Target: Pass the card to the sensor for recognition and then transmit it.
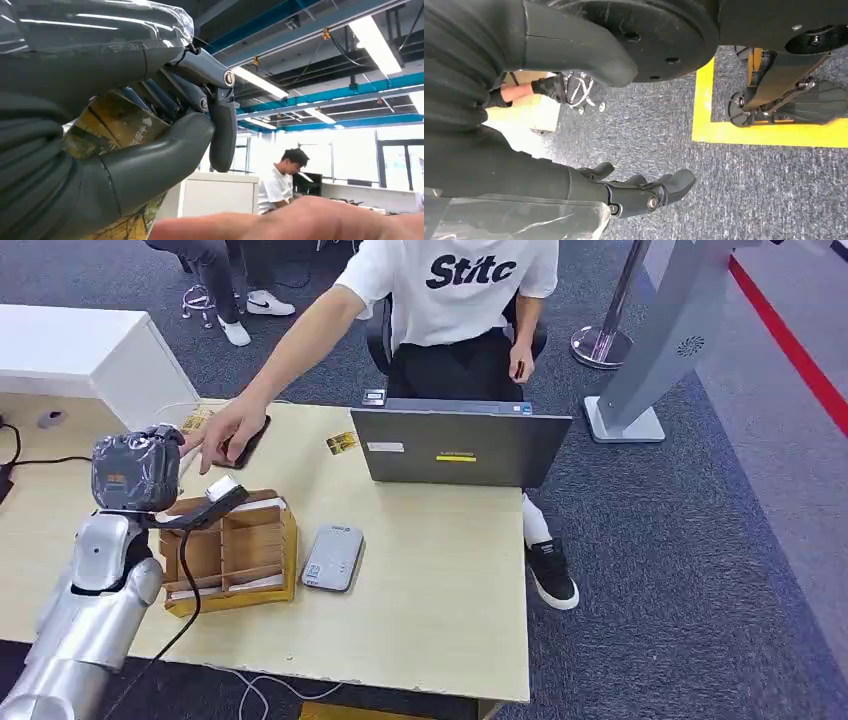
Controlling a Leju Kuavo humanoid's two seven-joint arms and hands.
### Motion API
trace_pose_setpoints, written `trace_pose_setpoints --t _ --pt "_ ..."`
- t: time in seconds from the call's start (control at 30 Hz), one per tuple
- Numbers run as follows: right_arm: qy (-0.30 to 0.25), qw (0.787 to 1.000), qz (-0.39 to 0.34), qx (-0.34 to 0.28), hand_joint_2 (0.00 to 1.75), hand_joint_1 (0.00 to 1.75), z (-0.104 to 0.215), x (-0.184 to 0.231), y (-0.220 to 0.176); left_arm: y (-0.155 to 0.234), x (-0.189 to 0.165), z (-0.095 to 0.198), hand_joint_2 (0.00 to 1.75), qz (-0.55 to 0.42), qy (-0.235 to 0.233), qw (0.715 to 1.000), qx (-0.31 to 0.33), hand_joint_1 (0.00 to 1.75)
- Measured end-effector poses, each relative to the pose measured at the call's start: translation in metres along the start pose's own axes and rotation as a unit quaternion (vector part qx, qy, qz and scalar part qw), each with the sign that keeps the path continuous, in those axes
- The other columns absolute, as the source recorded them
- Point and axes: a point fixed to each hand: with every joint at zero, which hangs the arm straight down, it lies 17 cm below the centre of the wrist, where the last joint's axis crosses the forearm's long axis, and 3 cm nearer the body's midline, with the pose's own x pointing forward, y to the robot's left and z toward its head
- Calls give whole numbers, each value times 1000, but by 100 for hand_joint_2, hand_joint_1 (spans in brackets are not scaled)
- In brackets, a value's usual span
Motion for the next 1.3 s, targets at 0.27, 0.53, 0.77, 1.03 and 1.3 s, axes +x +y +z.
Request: trace_pose_setpoints --t 0.27,0.53,0.77,1.03,1.3 --pt "0 1000 1 0 175 0 0 0 0 1 -1 -3 175 0 1 1000 1 175" --pt "1 1000 1 0 175 0 0 0 0 -4 0 -1 175 0 1 1000 -7 0" --pt "2 1000 2 0 175 0 0 -1 0 -5 -2 3 175 10 6 1000 -5 0" --pt "5 1000 -4 -8 175 0 0 -3 -3 61 48 44 175 131 -72 979 140 0" --pt "12 1000 -23 -18 175 0 -1 -7 -6 175 46 128 175 290 -34 896 334 0"
